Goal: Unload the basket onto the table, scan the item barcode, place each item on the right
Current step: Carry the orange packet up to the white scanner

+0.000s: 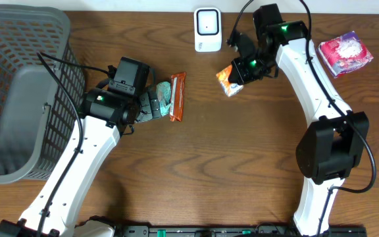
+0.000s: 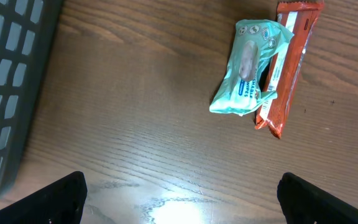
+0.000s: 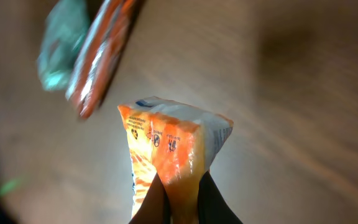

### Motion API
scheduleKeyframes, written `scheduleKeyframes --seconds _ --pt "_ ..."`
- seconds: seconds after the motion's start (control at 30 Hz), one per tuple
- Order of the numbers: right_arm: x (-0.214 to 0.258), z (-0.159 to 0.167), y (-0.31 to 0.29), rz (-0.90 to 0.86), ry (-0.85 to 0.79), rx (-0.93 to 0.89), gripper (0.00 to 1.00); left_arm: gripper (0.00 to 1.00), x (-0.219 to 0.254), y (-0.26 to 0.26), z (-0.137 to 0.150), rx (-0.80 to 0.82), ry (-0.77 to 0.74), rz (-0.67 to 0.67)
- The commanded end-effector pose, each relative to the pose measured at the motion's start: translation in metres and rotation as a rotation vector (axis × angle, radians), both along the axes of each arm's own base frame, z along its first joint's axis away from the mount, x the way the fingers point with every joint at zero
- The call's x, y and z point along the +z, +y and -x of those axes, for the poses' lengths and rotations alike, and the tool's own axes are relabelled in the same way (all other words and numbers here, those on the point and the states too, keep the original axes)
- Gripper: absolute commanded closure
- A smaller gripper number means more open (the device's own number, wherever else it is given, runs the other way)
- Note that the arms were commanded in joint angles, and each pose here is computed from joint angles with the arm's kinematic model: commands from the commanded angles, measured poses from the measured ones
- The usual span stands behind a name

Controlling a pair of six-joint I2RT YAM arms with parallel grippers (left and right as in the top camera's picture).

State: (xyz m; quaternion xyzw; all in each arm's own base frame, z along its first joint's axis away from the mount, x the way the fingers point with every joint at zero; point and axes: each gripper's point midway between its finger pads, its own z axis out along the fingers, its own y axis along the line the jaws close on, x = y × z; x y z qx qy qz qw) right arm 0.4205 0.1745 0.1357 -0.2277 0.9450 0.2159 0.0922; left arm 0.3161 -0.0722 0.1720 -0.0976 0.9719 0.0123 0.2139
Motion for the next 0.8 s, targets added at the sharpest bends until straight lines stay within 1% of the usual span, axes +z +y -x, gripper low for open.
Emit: scheduleKeyframes --seconds 0.0,0.07,0.17,0.3,0.33,0.4,0.43,0.47,0.5,0.53,0.6,0.63,0.67,0.77 --pt "0.036 0.020 0.022 -0.225 -0.024 0.178 0.99 0.02 0.003 0.003 -0.001 0.019 -0.009 -0.008" --pt "0.045 0.033 0.027 -0.312 0.001 0.227 0.99 0.02 0.003 0.003 -0.001 0.019 -0.009 -0.008" --pt "0.045 0.036 0.023 -0.324 0.019 0.227 0.99 0.02 0.003 0.003 -0.001 0.019 -0.009 -0.008" --pt "0.035 0.025 0.012 -0.234 0.000 0.183 0.99 0.02 0.003 0.003 -0.001 0.019 -0.009 -0.008" --pt "0.031 0.020 0.008 -0.191 -0.009 0.158 0.99 0.02 0.003 0.003 -0.001 0.019 -0.009 -0.008" --pt "0.021 0.000 -0.008 -0.025 -0.054 0.062 0.99 0.02 0.003 0.003 -0.001 0.019 -0.009 -0.008" --pt "0.016 -0.029 -0.035 0.214 -0.147 -0.109 0.99 0.02 0.003 0.003 -0.001 0.020 -0.009 -0.008" --pt "0.022 -0.047 -0.047 0.345 -0.243 -0.185 0.99 0.02 0.003 0.003 -0.001 0.019 -0.009 -0.008" --pt "0.027 -0.058 -0.050 0.403 -0.304 -0.210 0.99 0.02 0.003 0.003 -0.001 0.019 -0.009 -0.008" --pt "0.037 -0.073 -0.051 0.475 -0.402 -0.238 0.99 0.02 0.003 0.003 -0.001 0.019 -0.009 -0.008" --pt "0.056 -0.096 -0.042 0.548 -0.566 -0.253 0.99 0.02 0.003 0.003 -0.001 0.019 -0.009 -0.008" --pt "0.065 -0.107 -0.032 0.558 -0.641 -0.230 0.99 0.02 0.003 0.003 -0.001 0.019 -0.009 -0.008" --pt "0.076 -0.118 -0.015 0.553 -0.731 -0.184 0.99 0.02 0.003 0.003 -0.001 0.019 -0.009 -0.008" --pt "0.091 -0.144 0.021 0.511 -0.900 -0.133 0.99 0.02 0.003 0.003 -0.001 0.019 -0.009 -0.008"
